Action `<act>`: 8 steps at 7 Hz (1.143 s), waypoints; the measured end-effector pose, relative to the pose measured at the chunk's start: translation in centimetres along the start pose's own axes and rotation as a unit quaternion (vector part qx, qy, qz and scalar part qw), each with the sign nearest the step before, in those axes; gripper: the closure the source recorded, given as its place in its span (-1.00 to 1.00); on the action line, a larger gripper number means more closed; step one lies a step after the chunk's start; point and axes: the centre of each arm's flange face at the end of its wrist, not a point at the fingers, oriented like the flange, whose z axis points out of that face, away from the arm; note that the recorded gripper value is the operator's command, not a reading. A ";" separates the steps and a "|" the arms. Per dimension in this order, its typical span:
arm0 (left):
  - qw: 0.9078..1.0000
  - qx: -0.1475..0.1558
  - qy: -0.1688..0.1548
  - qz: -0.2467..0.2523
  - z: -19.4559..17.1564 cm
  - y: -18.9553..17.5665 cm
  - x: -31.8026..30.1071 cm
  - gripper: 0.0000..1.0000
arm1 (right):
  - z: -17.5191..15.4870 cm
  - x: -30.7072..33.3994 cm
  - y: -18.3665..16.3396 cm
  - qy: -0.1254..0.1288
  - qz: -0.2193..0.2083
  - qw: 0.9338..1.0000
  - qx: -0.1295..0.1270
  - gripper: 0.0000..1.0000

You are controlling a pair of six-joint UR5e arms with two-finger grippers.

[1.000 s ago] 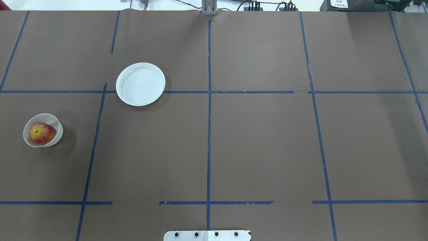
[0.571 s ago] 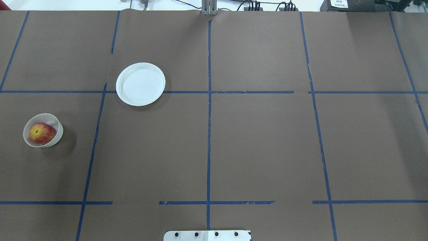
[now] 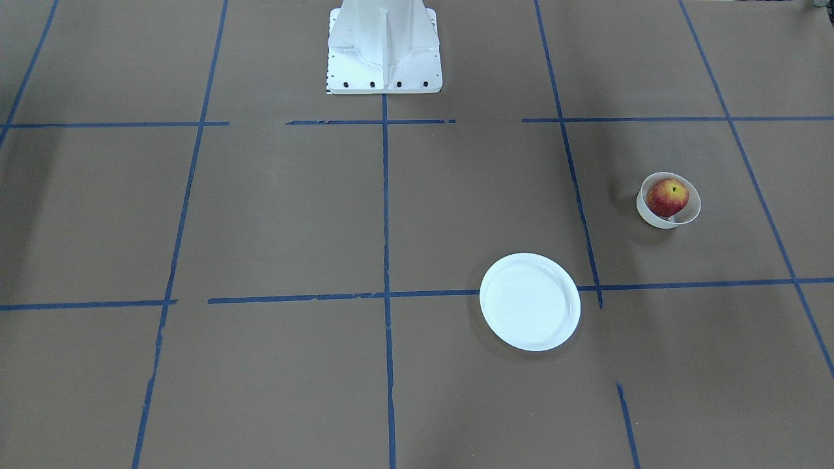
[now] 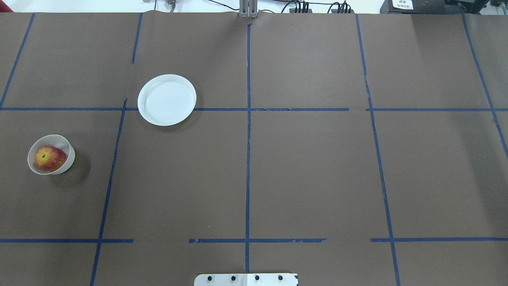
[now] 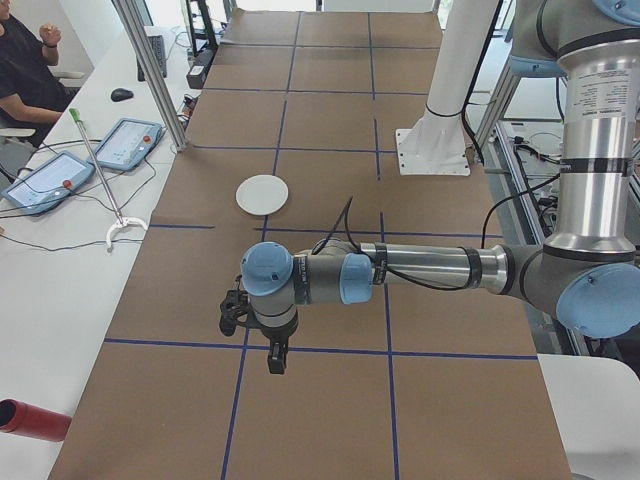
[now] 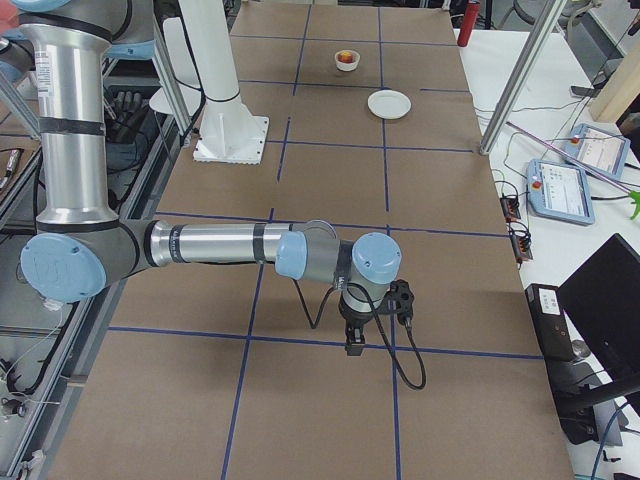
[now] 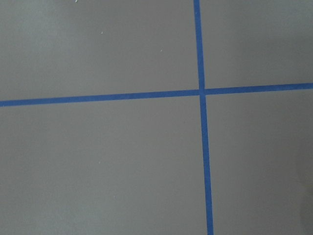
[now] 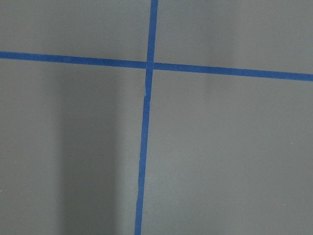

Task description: Move apple from plate to bowl

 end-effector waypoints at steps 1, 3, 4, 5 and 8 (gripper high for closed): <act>1.000 -0.001 0.000 0.000 0.1 0.0 -0.1 -1.00 | 0.0 0.0 0.0 0.000 0.000 1.000 0.000 -1.00; 1.000 0.000 0.000 0.002 0.1 -0.1 -0.1 -1.00 | 0.0 0.0 0.0 0.000 0.000 1.000 0.000 -1.00; 1.000 0.001 0.000 0.003 0.0 -0.3 0.0 -1.00 | 0.0 0.0 0.0 0.000 0.000 1.000 0.000 -1.00; 1.000 0.002 0.000 0.003 -0.1 -0.4 0.1 -1.00 | 0.0 0.0 0.0 0.000 0.000 1.000 0.000 -1.00; 1.000 0.004 0.000 0.005 -0.3 -0.6 0.2 -1.00 | 0.0 0.0 0.0 0.000 0.000 1.000 0.000 -1.00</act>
